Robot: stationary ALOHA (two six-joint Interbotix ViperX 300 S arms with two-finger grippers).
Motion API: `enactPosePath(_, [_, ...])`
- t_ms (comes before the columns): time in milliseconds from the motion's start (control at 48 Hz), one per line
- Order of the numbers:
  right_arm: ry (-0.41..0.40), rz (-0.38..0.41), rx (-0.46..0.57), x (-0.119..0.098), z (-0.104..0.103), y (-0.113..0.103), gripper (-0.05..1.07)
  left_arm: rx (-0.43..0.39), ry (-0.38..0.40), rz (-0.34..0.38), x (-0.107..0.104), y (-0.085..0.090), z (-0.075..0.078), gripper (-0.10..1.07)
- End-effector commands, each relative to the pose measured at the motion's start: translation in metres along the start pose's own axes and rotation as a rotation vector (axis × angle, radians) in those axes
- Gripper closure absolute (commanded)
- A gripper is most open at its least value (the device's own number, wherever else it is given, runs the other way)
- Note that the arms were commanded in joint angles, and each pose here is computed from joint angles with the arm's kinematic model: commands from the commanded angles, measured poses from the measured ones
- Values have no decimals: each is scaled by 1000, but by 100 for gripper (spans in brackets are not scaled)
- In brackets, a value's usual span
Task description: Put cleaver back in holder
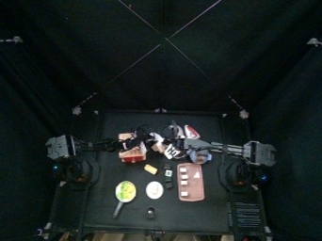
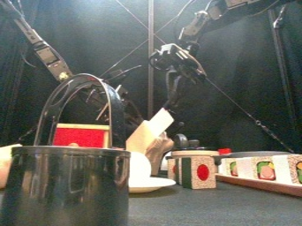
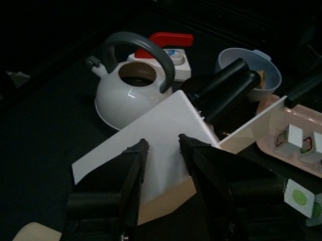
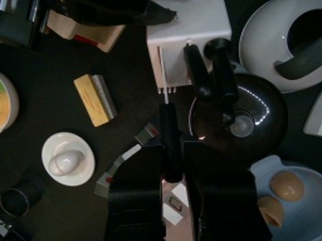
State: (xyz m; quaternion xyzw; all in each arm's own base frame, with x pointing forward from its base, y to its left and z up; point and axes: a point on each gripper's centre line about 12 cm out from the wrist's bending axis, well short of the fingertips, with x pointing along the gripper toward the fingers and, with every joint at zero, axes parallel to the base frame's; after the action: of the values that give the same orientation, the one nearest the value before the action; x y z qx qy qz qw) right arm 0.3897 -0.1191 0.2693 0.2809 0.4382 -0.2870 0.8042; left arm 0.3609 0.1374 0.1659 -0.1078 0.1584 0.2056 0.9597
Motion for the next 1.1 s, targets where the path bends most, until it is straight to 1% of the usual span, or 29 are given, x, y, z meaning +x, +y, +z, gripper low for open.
enactPosePath(0, [-87, 38, 21, -14, 18, -2, 58, 3, -20, -10, 1, -4, 7, 22])
enactPosePath(104, [-118, 52, 30, -11, 23, -5, 49, 3, -20, -10, 1, -4, 7, 22])
enactPosePath(188, [-141, 62, 39, -5, 25, -9, 44, -2, -22, -10, 1, -5, 7, 22])
enactPosePath(229, [-156, 73, 39, -1, 26, -9, 43, -6, -21, -6, 1, -3, 7, 22])
enactPosePath(354, [-166, 83, 32, 11, 24, -8, 42, -11, -19, -3, 1, -3, 7, 22])
enactPosePath(417, [-175, 84, 26, 12, 24, -8, 39, -11, -21, -3, 1, -3, 7, 22])
enactPosePath(479, [-183, 76, 14, 13, 25, -9, 31, -9, -19, -3, 0, -3, 6, 22])
enactPosePath(542, [-184, 68, 4, 13, 23, -8, 18, -9, -16, -2, -1, -3, 5, 22])
enactPosePath(604, [-180, 66, 3, 14, 22, -8, 8, -11, -16, -2, -2, -2, 5, 22])
enactPosePath(646, [-182, 68, 2, 13, 22, -7, 5, -9, -18, -2, -3, -2, 5, 22])
enactPosePath(792, [-200, 95, -20, 0, 19, 2, 4, -9, -30, -2, -11, -1, 9, 22])
enactPosePath(1000, [-192, 130, -36, -2, 4, 14, 4, -11, -50, 2, -36, 2, 10, 22])
enactPosePath(1083, [-198, 166, -32, -5, 1, 22, 4, -3, -58, -4, -44, 1, 11, 22])
